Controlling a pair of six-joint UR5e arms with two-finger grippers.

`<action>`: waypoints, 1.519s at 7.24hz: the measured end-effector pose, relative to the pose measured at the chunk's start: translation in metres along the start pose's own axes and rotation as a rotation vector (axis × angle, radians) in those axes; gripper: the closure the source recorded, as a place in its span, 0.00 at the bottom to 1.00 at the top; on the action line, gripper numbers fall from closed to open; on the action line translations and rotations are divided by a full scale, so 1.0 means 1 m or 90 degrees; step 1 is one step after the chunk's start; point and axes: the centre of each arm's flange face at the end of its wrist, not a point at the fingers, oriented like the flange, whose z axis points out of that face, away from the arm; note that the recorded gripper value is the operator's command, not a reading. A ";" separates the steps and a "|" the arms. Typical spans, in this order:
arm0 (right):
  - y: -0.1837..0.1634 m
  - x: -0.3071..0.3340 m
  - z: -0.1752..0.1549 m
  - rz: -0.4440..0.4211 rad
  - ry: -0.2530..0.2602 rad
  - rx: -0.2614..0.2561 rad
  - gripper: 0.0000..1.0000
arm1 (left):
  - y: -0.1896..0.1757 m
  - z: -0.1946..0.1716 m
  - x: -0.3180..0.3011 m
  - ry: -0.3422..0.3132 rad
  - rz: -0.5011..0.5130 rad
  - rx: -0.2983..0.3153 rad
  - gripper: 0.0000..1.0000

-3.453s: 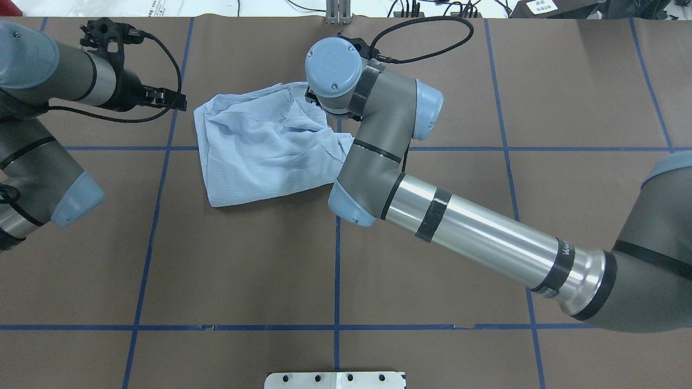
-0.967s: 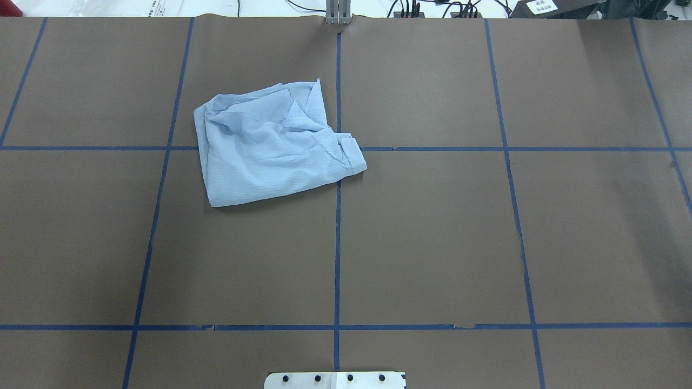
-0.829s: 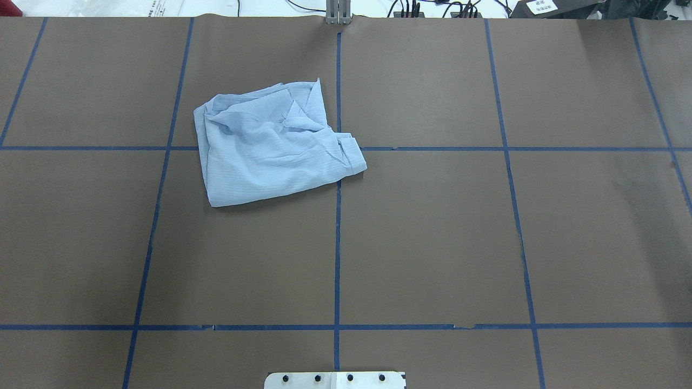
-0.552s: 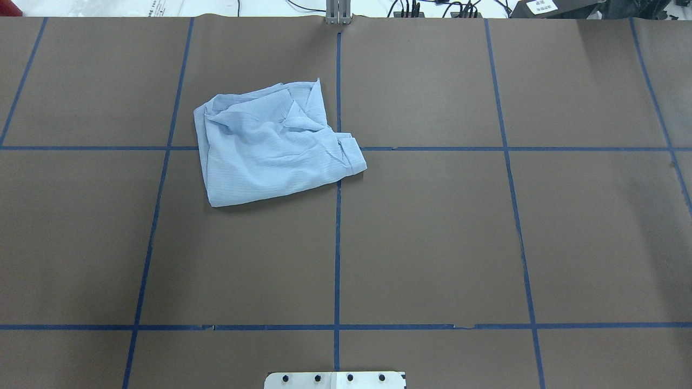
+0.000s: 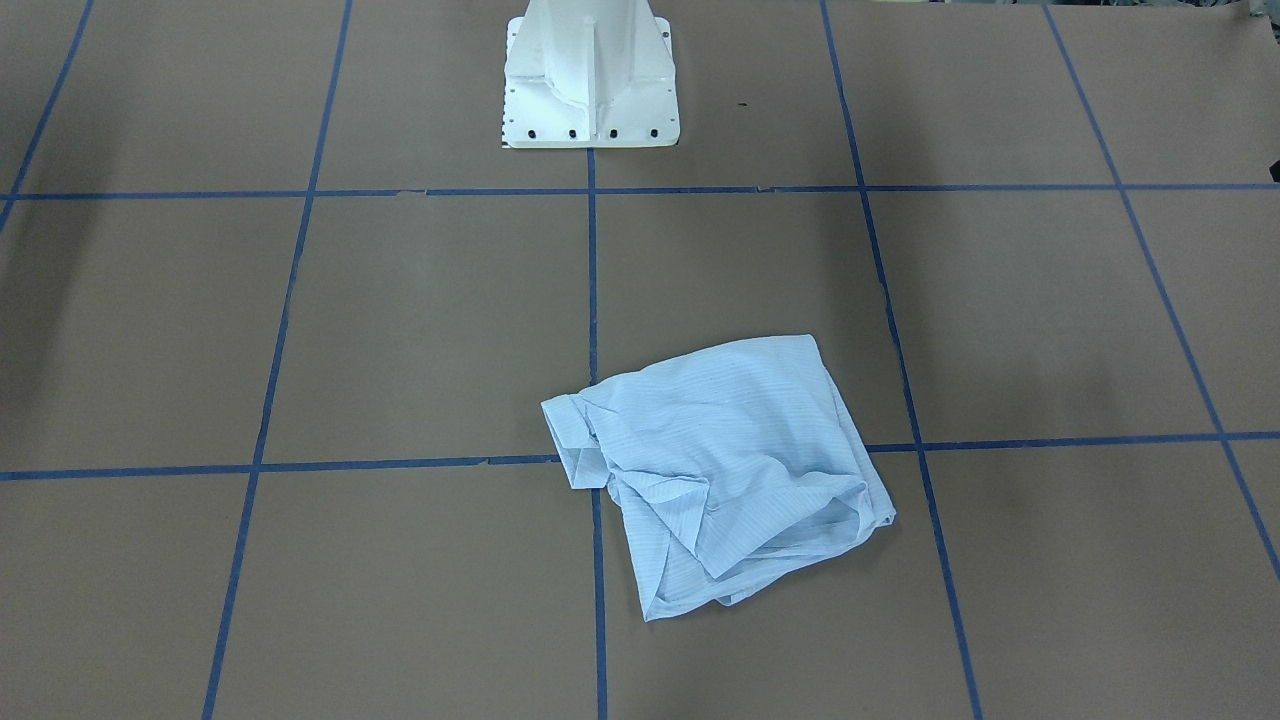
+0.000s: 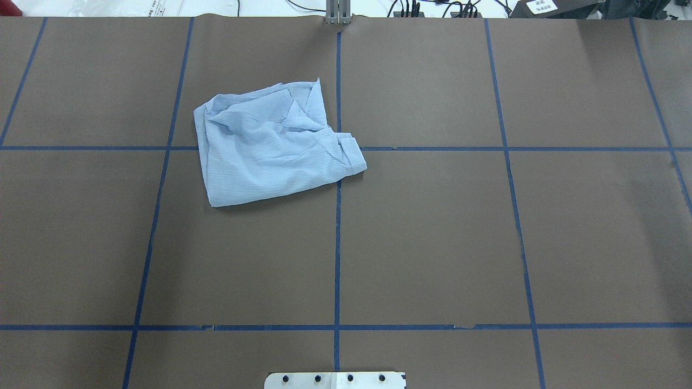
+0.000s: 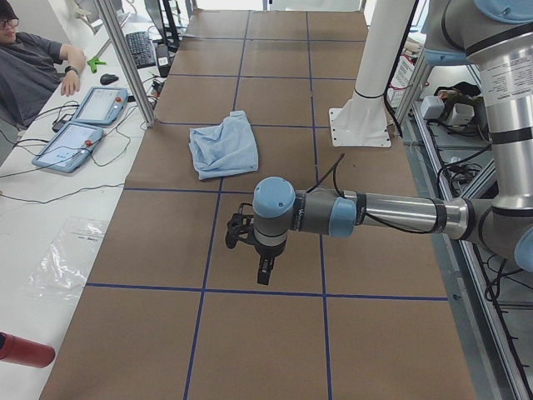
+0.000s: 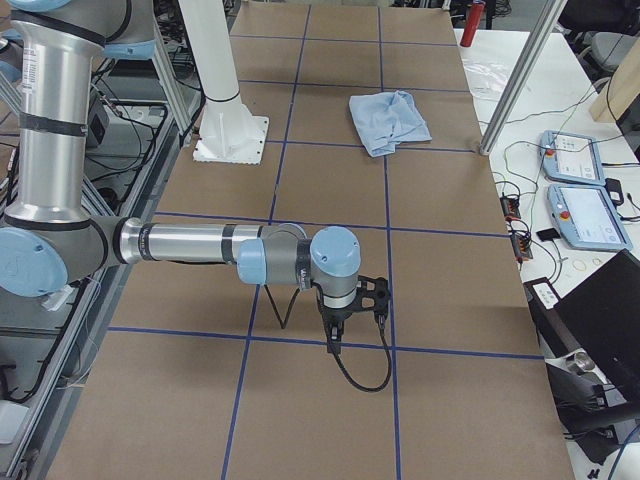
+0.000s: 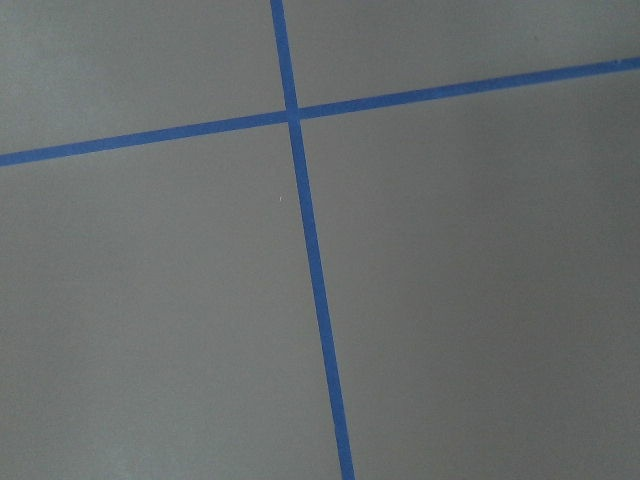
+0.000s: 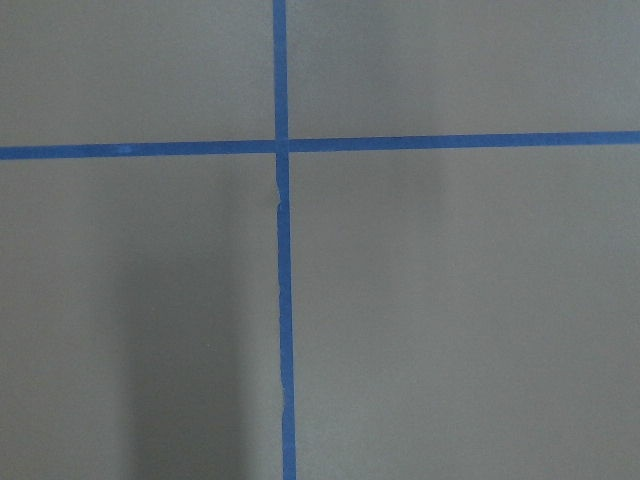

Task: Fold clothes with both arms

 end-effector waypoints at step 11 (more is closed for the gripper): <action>0.001 0.004 0.003 0.005 0.006 -0.004 0.00 | 0.000 0.005 -0.006 -0.004 -0.003 -0.006 0.00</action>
